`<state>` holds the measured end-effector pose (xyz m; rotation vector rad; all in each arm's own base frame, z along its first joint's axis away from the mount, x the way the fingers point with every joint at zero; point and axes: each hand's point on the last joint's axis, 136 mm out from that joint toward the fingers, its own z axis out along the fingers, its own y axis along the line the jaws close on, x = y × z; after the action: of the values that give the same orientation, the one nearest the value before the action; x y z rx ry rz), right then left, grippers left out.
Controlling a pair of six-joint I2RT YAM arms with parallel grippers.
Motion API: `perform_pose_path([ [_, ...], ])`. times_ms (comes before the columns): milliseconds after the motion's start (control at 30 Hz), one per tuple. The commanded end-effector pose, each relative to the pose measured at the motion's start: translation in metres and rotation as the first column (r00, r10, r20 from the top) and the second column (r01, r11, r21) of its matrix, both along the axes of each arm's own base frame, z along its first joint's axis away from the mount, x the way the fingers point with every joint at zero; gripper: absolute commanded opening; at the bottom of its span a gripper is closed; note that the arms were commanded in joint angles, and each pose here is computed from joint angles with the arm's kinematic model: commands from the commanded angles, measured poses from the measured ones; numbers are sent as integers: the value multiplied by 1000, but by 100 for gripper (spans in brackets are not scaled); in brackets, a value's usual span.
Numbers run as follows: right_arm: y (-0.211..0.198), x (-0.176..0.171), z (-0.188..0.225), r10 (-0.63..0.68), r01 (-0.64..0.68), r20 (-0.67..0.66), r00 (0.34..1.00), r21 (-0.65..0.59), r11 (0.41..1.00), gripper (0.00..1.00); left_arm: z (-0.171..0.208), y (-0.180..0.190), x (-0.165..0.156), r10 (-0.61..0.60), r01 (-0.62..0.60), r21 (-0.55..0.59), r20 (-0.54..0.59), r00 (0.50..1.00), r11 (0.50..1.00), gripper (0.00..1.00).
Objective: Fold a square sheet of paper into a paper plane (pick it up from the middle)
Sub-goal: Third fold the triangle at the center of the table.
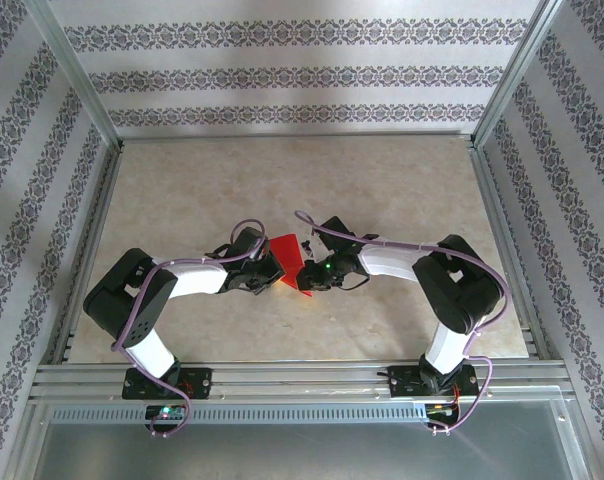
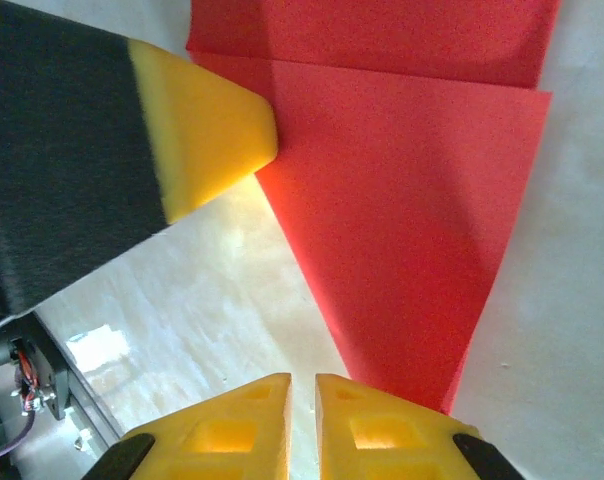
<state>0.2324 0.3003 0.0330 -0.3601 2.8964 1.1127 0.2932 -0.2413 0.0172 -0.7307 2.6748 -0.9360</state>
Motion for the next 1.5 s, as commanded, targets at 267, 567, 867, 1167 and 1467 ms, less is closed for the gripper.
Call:
perform_pose_path([
  [267, -11, -15, -30, 23, -27, -48, 999, -82, 996, 14, -25, 22, -17, 43, -36, 112, -64, 997, 993, 6],
  [567, -18, -19, -45, 14, -22, -70, 997, -124, 992, 14, -15, 20, -10, 24, -21, 96, -33, 999, 995, 6],
  [867, -23, -21, -50, -8, -5, -89, 996, -148, 989, 12, 40, -23, 7, -136, 139, -12, 155, 979, 990, 12],
  [1167, -27, -23, -55, -38, 16, -124, 992, -170, 985, 10, 27, -46, -3, -194, 195, 9, 153, 969, 981, 11],
  [1467, -29, -24, -58, -61, 34, -140, 988, -187, 982, 9, 4, -37, -11, -184, 179, 50, 108, 977, 982, 9],
])
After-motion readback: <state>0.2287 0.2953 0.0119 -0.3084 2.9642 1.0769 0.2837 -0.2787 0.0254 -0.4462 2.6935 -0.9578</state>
